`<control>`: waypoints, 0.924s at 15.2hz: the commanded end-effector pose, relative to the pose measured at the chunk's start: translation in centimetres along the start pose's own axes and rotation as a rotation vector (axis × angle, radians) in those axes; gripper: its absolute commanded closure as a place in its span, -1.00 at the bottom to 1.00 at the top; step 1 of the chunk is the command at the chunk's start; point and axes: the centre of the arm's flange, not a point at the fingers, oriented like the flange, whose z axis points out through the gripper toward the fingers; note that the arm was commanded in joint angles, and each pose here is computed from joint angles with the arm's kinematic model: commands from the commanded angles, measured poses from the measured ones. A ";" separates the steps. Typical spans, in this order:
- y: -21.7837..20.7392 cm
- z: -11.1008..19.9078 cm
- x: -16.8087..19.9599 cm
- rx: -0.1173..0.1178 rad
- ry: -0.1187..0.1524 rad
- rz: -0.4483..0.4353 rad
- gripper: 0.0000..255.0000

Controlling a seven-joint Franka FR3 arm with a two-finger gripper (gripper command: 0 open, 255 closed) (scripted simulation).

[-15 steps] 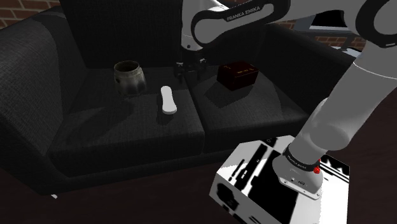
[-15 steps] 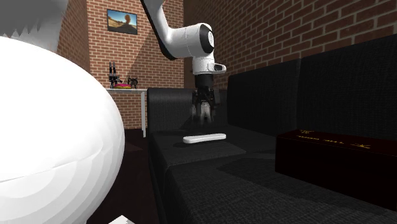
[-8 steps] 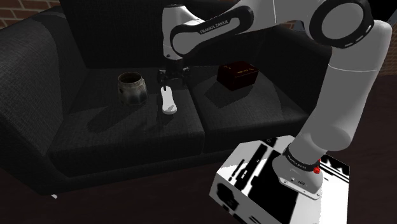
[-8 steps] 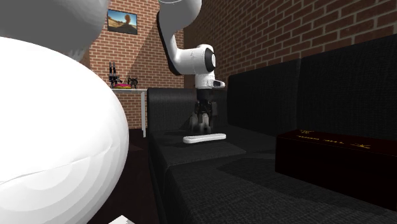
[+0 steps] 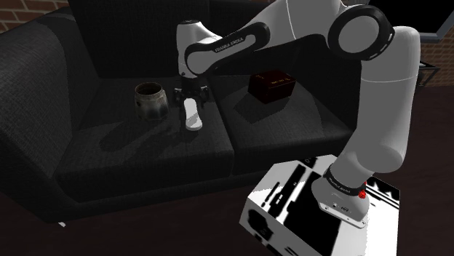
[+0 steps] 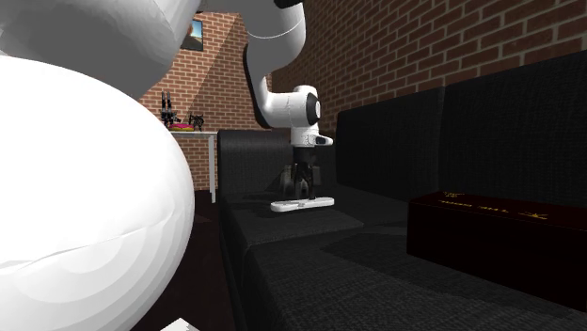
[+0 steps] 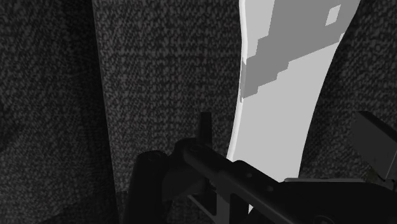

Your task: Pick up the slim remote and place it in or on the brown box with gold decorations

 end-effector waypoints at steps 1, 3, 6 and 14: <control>-0.1 1.1 0.0 0.000 0.000 0.000 -1.00; -0.1 1.9 0.0 0.000 0.000 0.000 -1.00; -0.1 1.9 0.0 0.000 0.000 0.000 -1.00; -0.1 1.9 0.0 0.000 0.000 0.000 1.00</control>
